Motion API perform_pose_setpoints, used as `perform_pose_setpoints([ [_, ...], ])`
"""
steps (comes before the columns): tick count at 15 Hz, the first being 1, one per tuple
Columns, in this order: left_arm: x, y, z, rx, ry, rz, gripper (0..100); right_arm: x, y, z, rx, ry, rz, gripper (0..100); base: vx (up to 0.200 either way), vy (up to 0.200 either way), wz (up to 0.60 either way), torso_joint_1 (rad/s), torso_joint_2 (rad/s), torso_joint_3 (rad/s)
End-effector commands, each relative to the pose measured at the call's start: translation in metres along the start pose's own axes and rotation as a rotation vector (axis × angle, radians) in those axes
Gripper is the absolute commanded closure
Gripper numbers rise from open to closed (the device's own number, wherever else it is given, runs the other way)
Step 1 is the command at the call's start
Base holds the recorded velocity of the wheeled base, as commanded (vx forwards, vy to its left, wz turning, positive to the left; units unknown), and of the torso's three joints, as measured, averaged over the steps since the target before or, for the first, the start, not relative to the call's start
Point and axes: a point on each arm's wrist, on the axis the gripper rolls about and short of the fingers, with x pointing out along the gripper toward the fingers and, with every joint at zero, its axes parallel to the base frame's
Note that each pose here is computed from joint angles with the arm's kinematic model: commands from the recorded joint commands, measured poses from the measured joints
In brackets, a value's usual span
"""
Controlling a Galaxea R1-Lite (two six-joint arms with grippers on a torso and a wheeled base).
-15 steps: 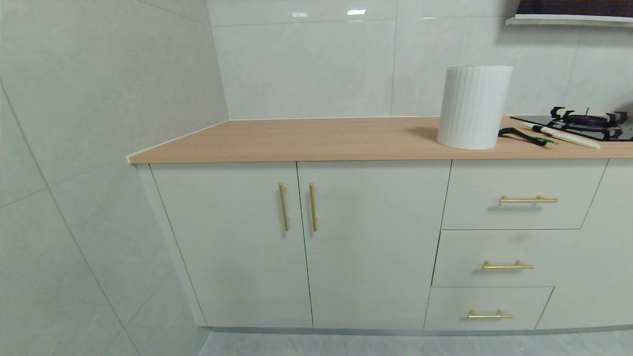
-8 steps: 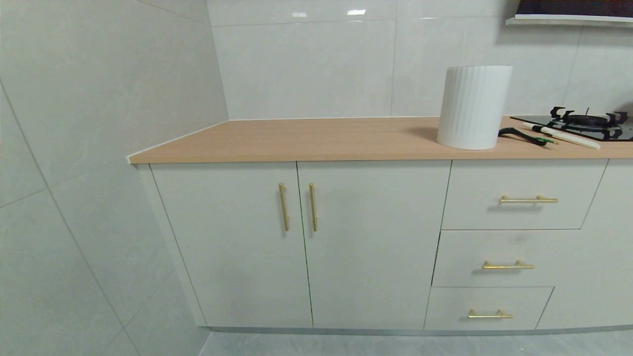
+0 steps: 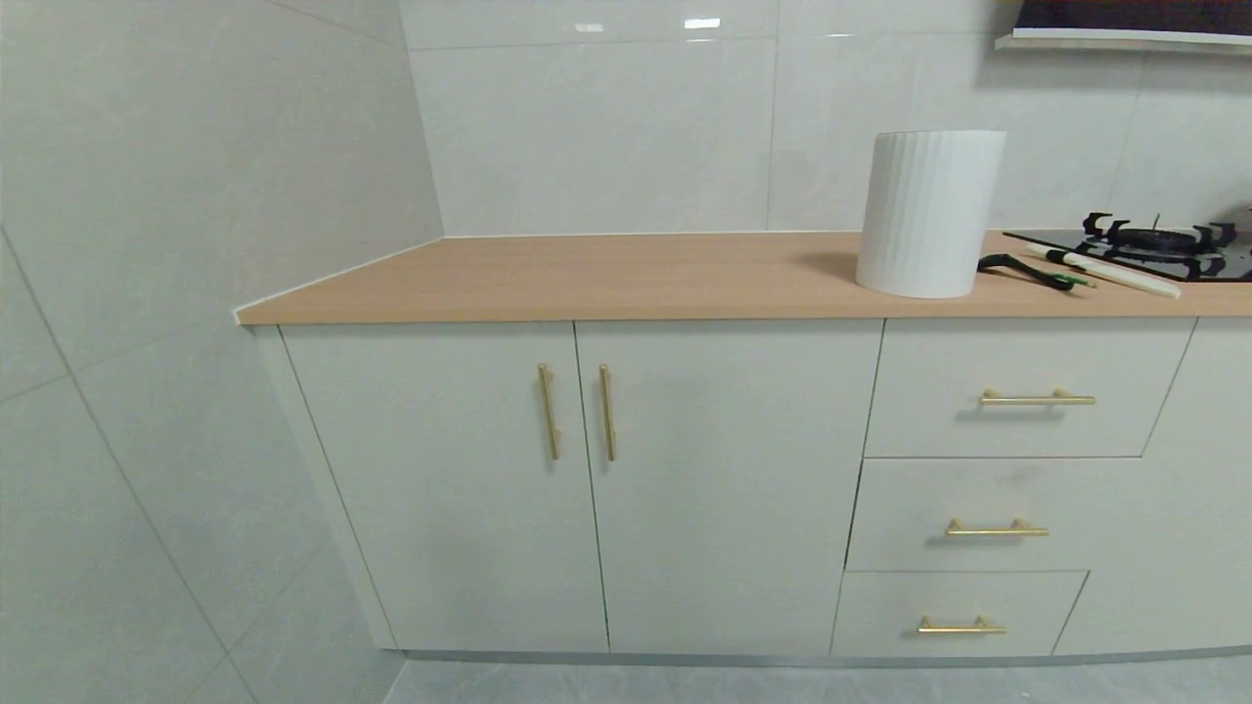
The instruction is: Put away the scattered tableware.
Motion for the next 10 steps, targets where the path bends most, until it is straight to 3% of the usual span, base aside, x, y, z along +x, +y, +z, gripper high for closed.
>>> perform_pose_setpoints([
  [1, 0.0, 0.0, 0.0, 0.0, -0.001, 0.0, 0, 0.0002, 0.0, 0.0001, 0.0, 0.002, 0.0, 0, 0.0, -0.2, 0.0, 0.002, 0.0, 0.007],
  [10, 0.0, 0.0, 0.0, 0.0, -0.001, 0.0, 0, 0.0002, 0.0, 0.0001, 0.003, 0.002, 0.0, 0, 0.0, -0.2, 0.0, 0.003, 0.0, -0.002],
])
